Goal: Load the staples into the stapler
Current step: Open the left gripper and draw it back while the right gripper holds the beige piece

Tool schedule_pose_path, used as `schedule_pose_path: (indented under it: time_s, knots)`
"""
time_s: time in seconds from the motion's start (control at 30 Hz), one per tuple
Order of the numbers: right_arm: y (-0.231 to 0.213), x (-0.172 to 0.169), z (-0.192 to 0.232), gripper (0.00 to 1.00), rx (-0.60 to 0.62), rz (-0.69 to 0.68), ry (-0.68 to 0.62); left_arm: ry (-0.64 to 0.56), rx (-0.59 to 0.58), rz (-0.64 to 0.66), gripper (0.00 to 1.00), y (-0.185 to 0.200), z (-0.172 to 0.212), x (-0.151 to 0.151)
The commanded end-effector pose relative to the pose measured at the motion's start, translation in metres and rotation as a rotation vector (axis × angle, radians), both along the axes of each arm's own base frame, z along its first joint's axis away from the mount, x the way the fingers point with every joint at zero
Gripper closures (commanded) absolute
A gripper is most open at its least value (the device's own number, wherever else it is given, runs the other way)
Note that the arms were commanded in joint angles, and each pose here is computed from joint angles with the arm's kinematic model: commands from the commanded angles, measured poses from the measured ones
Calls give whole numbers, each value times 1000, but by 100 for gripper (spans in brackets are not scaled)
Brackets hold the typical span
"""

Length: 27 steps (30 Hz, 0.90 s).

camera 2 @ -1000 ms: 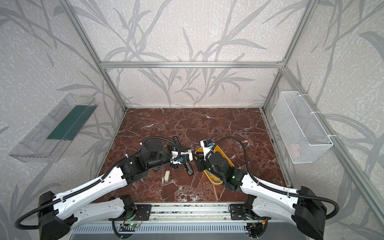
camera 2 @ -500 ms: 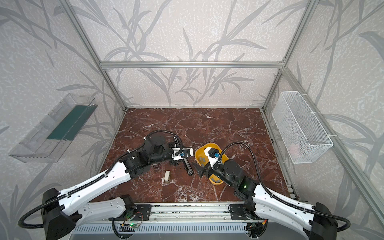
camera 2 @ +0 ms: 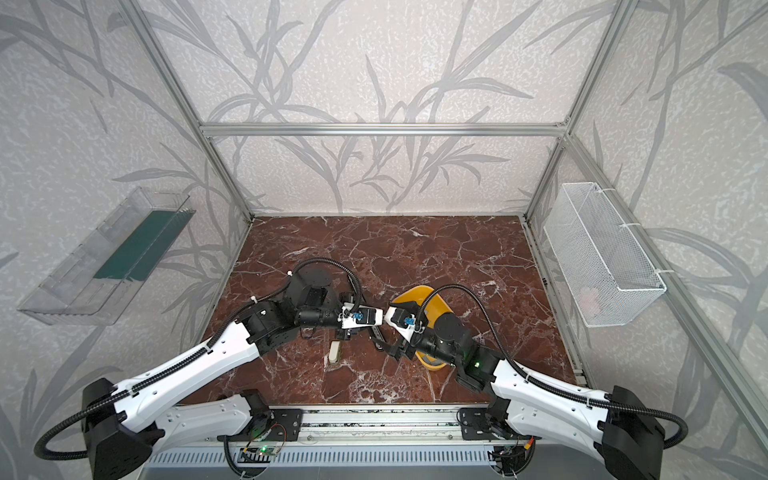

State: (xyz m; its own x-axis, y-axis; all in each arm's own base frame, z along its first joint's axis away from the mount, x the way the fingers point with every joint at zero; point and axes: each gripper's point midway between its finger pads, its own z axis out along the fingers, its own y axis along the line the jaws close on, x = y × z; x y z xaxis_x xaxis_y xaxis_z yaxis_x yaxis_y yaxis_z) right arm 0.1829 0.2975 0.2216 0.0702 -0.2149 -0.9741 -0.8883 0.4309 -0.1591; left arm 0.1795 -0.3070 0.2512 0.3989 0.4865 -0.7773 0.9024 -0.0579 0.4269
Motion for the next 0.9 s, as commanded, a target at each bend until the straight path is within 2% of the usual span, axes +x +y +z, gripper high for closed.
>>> schedule_pose_path:
  time_s: [0.0, 0.07, 0.2, 0.4, 0.5, 0.6, 0.73, 0.77, 0.83, 0.87]
  knots:
    - [8, 1, 23, 13, 35, 28, -64, -14, -15, -85, 100, -1, 11, -13]
    - [10, 0, 24, 15, 44, 38, -66, -17, -10, -94, 100, -2, 8, -14]
    - [13, 1, 20, 28, 39, 44, -62, -30, -13, -98, 100, -1, 8, -14]
    - [18, 3, 11, 37, 21, 46, -48, -31, -11, -102, 100, 0, 8, -16]
    - [20, 3, 10, 48, 26, 53, -44, -32, -22, -111, 100, 0, 11, -18]
    - [20, 1, 13, 64, 61, 58, -41, -38, -23, -106, 100, 0, 10, -17]
    - [16, 3, 21, 77, 116, 32, -7, -58, -38, -87, 100, -1, 12, -13]
    - [15, 3, 23, 80, 124, 27, 5, -62, -41, -78, 96, 0, 12, -12]
    - [12, 1, 26, 88, 136, 21, 34, -86, -65, -42, 72, 0, 16, -5]
    - [11, 1, 26, 91, 142, 11, 56, -102, -82, -19, 64, 0, 18, -2]
